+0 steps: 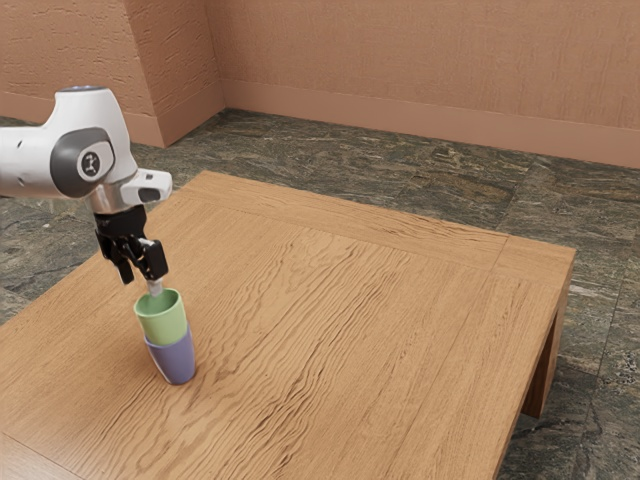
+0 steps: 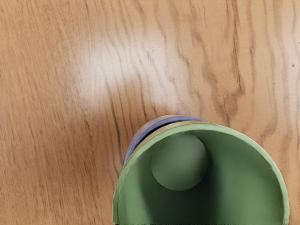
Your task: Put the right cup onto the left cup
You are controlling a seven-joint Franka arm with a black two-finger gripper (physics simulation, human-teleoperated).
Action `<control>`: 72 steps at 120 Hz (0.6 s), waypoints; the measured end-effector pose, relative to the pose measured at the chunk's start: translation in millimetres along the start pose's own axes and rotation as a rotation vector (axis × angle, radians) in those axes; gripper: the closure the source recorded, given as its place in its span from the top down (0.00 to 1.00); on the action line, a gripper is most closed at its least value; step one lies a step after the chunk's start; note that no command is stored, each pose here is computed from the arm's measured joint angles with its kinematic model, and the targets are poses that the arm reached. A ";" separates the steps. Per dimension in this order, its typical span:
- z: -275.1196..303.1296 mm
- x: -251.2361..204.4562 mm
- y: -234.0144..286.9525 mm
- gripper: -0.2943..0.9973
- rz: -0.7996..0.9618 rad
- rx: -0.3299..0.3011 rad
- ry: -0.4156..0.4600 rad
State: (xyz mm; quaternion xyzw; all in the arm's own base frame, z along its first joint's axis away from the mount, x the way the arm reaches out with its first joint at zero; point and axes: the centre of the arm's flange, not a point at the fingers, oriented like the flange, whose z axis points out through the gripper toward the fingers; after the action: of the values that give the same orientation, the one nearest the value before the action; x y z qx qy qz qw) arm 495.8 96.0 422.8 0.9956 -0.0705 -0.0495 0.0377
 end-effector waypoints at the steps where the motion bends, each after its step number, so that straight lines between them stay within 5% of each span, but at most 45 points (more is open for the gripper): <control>1: -0.6 0.1 0.5 0.68 0.001 0.000 0.001; 72: -127.1 78.3 41.5 0.77 0.130 0.084 0.146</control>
State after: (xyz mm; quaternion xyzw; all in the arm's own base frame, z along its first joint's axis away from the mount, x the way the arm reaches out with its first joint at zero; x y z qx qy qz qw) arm 580.5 52.4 545.1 0.9905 -0.1343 0.0290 0.0042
